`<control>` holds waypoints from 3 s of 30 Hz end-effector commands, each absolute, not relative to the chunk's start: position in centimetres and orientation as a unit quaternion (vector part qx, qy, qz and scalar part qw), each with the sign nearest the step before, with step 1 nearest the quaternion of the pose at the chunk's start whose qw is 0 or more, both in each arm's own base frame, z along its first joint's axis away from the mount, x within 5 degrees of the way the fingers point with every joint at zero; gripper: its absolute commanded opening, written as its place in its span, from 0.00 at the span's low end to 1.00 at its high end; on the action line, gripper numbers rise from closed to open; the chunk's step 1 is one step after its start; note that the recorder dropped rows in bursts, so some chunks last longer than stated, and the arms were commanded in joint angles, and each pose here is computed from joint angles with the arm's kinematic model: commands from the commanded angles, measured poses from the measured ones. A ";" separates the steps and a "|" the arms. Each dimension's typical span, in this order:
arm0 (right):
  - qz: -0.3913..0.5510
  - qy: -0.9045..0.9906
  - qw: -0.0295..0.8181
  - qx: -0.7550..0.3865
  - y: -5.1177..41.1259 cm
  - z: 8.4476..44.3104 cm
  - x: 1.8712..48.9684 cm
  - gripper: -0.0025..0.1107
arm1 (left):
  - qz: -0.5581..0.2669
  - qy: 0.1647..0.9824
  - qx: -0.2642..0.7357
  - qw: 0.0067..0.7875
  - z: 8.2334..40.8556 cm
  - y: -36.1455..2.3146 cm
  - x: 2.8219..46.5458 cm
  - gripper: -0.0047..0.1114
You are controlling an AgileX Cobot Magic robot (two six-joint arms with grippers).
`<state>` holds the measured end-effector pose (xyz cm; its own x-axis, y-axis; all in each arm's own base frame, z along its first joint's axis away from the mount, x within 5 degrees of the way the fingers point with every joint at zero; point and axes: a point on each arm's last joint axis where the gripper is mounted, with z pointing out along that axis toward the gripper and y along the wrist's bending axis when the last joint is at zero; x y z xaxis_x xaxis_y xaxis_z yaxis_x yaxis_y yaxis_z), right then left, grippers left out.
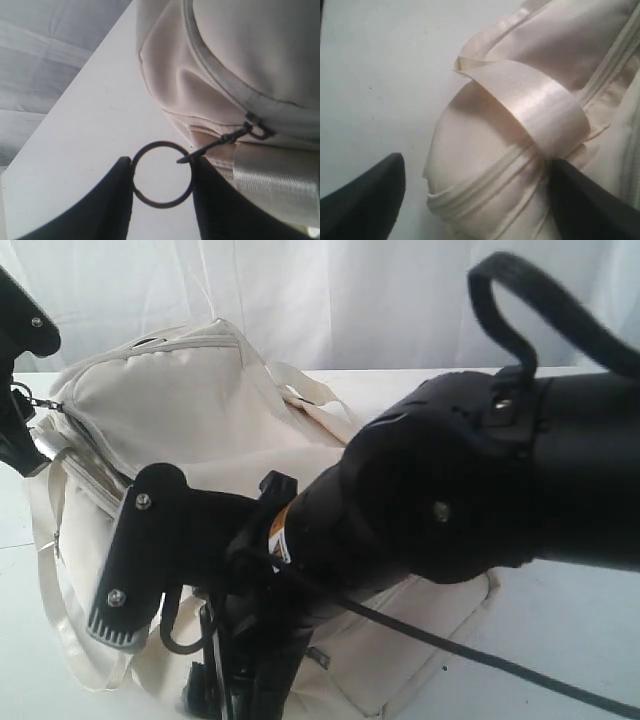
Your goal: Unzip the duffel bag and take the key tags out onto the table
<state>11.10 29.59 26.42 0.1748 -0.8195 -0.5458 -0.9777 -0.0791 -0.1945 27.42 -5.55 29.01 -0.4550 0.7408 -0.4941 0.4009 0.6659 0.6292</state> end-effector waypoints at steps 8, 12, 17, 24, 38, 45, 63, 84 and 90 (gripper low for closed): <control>0.090 0.658 0.227 -0.712 30.6 22.7 12.4 0.40 | 0.216 0.827 0.336 0.395 29.3 -5.4 27.4 0.04; 0.053 0.661 0.196 -0.722 29.8 22.4 12.5 0.07 | 0.215 0.826 0.337 0.397 29.3 -5.4 27.4 0.04; 0.015 0.665 0.139 -0.734 28.6 22.0 12.3 0.02 | 0.215 0.826 0.337 0.397 29.3 -5.4 27.4 0.04; -0.076 0.673 0.088 -0.730 26.7 22.0 12.8 0.02 | 0.217 0.828 0.336 0.394 29.3 -5.4 27.4 0.04; -0.134 0.773 0.107 -0.611 20.5 24.8 18.7 0.02 | 0.218 0.829 0.335 0.391 29.3 -5.3 27.3 0.04; -0.171 0.816 0.099 -0.543 15.8 24.2 22.7 0.02 | 0.218 0.829 0.335 0.391 29.3 -5.3 27.3 0.04; -0.020 0.867 0.246 -0.434 14.0 29.1 22.2 0.28 | 0.198 0.825 0.315 0.425 30.8 -5.3 26.3 0.04; 0.260 0.755 0.320 -0.510 18.0 33.0 17.9 0.61 | 0.183 0.828 0.310 0.431 30.8 -5.5 26.3 0.04; 0.271 0.727 0.270 -0.569 21.6 30.4 17.0 0.58 | 0.183 0.828 0.310 0.431 30.8 -5.5 26.3 0.04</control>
